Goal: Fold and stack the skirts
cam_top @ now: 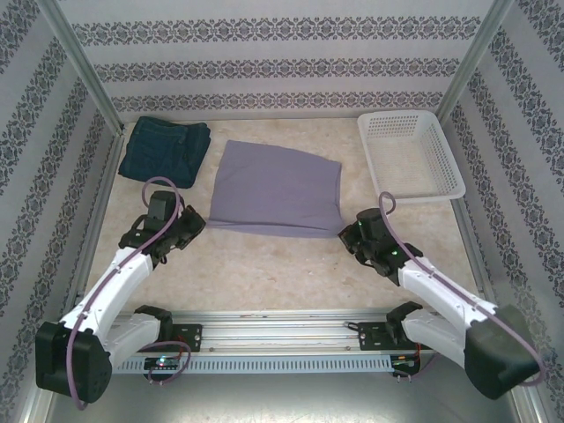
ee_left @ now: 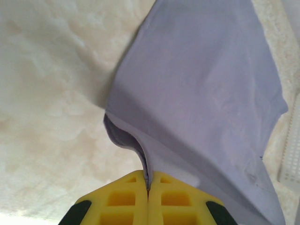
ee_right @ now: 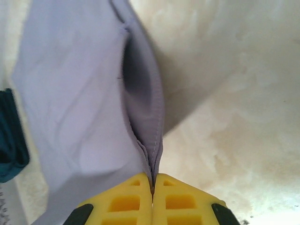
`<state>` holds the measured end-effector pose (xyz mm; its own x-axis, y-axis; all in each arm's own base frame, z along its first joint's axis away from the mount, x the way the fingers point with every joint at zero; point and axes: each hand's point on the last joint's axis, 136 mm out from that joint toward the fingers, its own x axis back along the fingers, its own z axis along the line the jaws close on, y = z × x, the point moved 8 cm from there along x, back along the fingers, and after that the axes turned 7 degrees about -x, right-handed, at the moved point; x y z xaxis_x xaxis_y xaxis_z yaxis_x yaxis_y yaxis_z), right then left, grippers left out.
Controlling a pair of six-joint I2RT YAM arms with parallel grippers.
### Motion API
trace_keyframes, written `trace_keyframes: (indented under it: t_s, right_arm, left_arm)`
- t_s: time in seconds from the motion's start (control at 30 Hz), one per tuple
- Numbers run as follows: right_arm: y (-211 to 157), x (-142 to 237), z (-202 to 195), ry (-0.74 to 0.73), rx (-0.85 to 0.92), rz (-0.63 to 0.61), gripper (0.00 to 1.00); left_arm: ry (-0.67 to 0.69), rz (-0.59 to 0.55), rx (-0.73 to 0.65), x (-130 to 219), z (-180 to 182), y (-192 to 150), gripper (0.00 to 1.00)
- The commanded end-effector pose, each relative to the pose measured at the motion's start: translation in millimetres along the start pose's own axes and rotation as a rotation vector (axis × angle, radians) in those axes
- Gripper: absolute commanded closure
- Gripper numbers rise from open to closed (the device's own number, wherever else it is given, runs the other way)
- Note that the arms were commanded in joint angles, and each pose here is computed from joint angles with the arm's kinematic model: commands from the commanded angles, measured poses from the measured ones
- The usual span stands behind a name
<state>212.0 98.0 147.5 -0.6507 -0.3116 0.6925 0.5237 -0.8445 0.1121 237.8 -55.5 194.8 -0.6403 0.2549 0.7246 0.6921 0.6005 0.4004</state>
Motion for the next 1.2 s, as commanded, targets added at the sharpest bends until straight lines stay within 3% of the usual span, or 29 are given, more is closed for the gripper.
trace_keyframes:
  t_s: [0.0,0.13,0.27,0.4,0.63,0.83,0.97,1.17]
  right_arm:
    - [7.0,8.3,8.0,0.033,0.023,-0.070,1.00]
    - [16.4,14.7,50.3,0.101,0.100,-0.105,1.00]
    - [27.8,6.1,82.7,0.053,0.134,-0.144,1.00]
    - [41.8,-17.0,118.5,0.074,0.176,-0.189,1.00]
    - [67.4,-71.3,142.8,-0.058,0.185,-0.289,1.00]
    - [78.5,-130.2,117.5,-0.185,0.115,-0.263,1.00]
    - [69.2,-158.3,105.3,-0.252,0.127,-0.144,1.00]
    - [41.6,-159.4,86.5,-0.288,0.157,-0.085,1.00]
  left_arm:
    - [-0.038,-0.005,-0.036,2.1,-16.8,12.7,1.00]
    - [-0.112,-0.062,-0.117,-0.1,-53.3,45.8,1.00]
    - [-0.173,-0.109,-0.237,-14.4,-94.2,84.8,1.00]
    - [-0.190,-0.183,-0.310,-40.3,-124.2,122.3,1.00]
    - [-0.172,-0.244,-0.368,-103.7,-149.8,163.7,1.00]
    - [-0.089,-0.166,-0.339,-173.1,-129.4,159.7,1.00]
    - [-0.036,-0.045,-0.312,-213.0,-104.9,140.6,1.00]
    - [0.007,0.053,-0.267,-215.5,-69.6,103.3,1.00]
